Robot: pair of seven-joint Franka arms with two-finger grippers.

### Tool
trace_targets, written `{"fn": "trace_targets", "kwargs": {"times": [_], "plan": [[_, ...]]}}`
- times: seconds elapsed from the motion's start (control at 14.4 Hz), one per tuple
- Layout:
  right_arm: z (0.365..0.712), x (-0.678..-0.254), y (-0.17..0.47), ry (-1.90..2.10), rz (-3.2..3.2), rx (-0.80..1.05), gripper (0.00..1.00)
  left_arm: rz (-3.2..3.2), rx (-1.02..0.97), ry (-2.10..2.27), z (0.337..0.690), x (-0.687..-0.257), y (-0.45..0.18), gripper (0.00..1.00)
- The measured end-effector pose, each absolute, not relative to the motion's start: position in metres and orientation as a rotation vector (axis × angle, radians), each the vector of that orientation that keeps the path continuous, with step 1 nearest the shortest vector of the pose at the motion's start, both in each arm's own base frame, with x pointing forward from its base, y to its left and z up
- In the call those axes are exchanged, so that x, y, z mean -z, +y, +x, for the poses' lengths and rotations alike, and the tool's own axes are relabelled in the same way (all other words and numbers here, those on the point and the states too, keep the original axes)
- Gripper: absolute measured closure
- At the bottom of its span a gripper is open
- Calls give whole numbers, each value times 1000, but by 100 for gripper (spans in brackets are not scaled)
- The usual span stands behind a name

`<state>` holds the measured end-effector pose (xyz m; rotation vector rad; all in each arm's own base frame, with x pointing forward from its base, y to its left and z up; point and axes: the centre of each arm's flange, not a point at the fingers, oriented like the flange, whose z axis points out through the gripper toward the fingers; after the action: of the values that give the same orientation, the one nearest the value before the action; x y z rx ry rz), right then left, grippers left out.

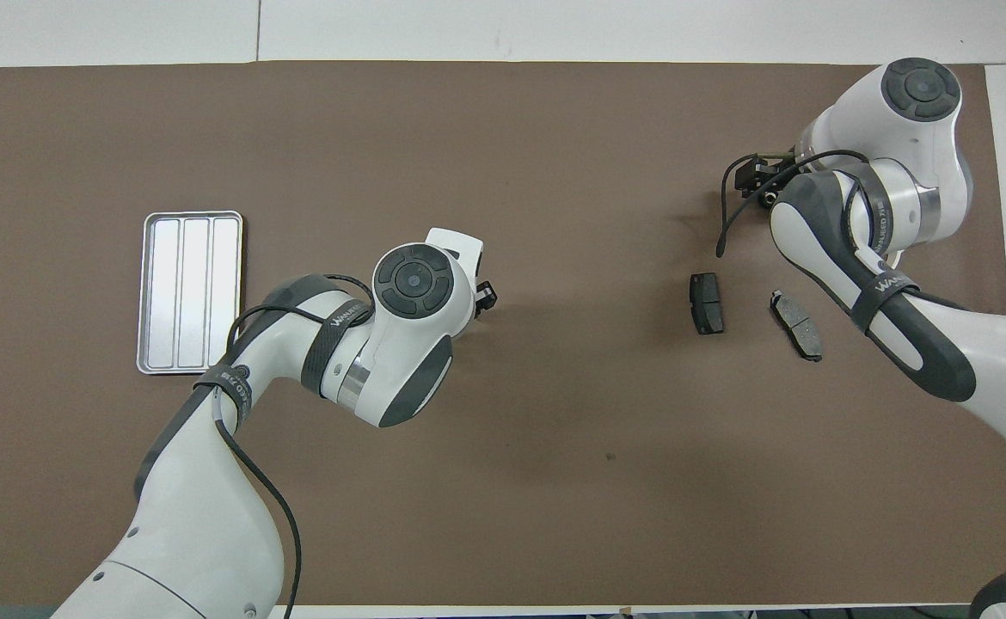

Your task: Pick bearing gear from pile to tray

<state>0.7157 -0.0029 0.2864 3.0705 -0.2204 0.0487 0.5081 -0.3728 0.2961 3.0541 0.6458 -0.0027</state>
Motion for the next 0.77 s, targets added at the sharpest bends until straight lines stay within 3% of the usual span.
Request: {"fn": "trace_targets", "kwargs": {"times": [0.14, 0.21, 0.28, 0.35, 0.49, 0.56, 0.63, 0.77], "plan": [[715, -282, -6, -226, 3072, -41, 0, 3053, 0, 646, 508, -296, -373, 30], [714, -280, -5, -225, 3073, -37, 0, 3052, 0, 647, 508, -296, -373, 39], [714, -279, -5, -227, 3073, -33, 0, 3052, 0, 648, 508, -296, -373, 39], [713, -278, -4, -229, 3073, -29, 0, 3052, 1, 651, 508, -295, -373, 45], [713, -278, -1, -233, 3077, -33, 19, 3055, 8, 661, 507, -295, -372, 70], [713, -279, -1, -234, 3078, -33, 20, 3063, 20, 667, 507, -296, -370, 76], [713, -279, -1, -235, 3078, -33, 21, 3074, 36, 674, 507, -297, -369, 76], [713, -281, 0, -242, 3079, -40, 40, 3071, 30, 700, 515, -314, -359, 76]]}}
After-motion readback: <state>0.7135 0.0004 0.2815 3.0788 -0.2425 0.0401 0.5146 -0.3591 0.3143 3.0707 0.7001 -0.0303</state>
